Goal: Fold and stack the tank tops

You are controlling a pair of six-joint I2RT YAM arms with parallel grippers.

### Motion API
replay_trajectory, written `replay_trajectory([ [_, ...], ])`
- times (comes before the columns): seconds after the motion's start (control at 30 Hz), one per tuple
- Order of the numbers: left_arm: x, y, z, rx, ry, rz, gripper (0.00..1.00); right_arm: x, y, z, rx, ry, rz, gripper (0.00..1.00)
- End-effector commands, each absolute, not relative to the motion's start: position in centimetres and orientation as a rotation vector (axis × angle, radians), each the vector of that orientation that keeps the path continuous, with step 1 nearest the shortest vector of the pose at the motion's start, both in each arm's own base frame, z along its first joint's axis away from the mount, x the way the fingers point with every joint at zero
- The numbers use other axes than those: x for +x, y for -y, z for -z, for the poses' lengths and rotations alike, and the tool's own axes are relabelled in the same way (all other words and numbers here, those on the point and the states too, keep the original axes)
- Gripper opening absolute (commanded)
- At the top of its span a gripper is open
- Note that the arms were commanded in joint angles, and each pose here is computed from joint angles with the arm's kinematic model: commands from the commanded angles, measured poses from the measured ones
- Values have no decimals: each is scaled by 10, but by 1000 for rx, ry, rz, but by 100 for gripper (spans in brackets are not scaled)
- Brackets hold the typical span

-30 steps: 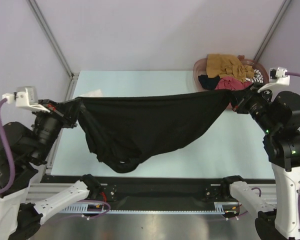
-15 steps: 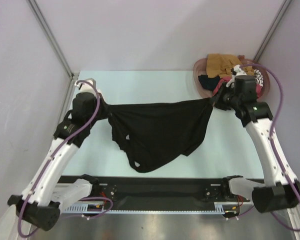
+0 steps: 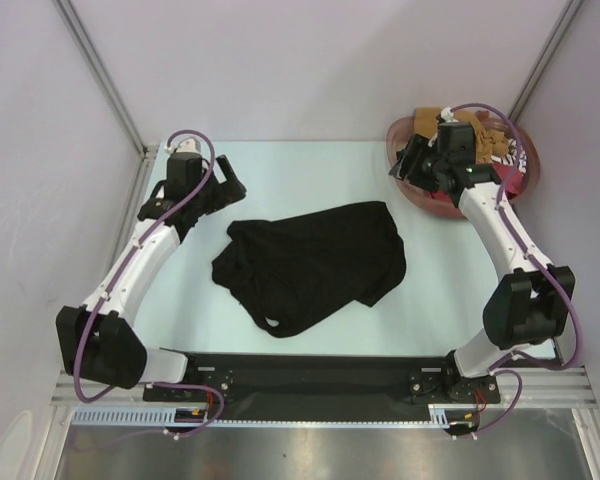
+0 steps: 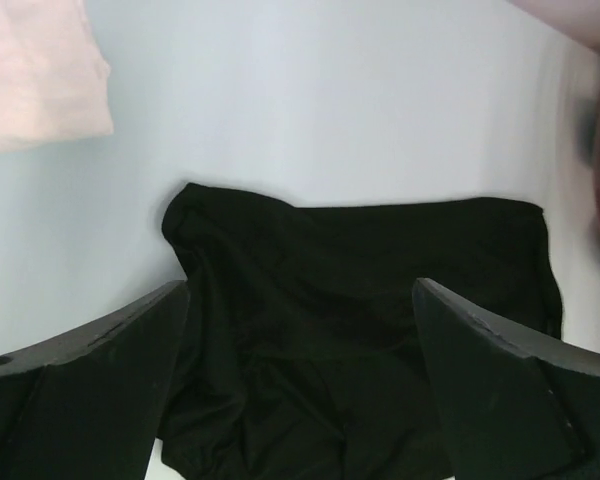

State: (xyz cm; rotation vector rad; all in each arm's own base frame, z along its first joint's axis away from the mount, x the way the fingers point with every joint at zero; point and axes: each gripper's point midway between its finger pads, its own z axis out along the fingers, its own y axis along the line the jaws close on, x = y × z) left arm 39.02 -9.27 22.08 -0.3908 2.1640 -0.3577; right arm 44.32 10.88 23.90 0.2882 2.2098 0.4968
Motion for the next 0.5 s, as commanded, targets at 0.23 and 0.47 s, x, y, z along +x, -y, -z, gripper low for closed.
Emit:
replay_trajectory([
  [0.23, 307, 174, -228, -152, -2127, 595, 94, 342, -86, -174, 373, -2175, -580, 56],
  [0.47, 252, 196, -178, -150, -2148, 712, 90, 310, -69, -113, 439, -2243, -477, 51],
])
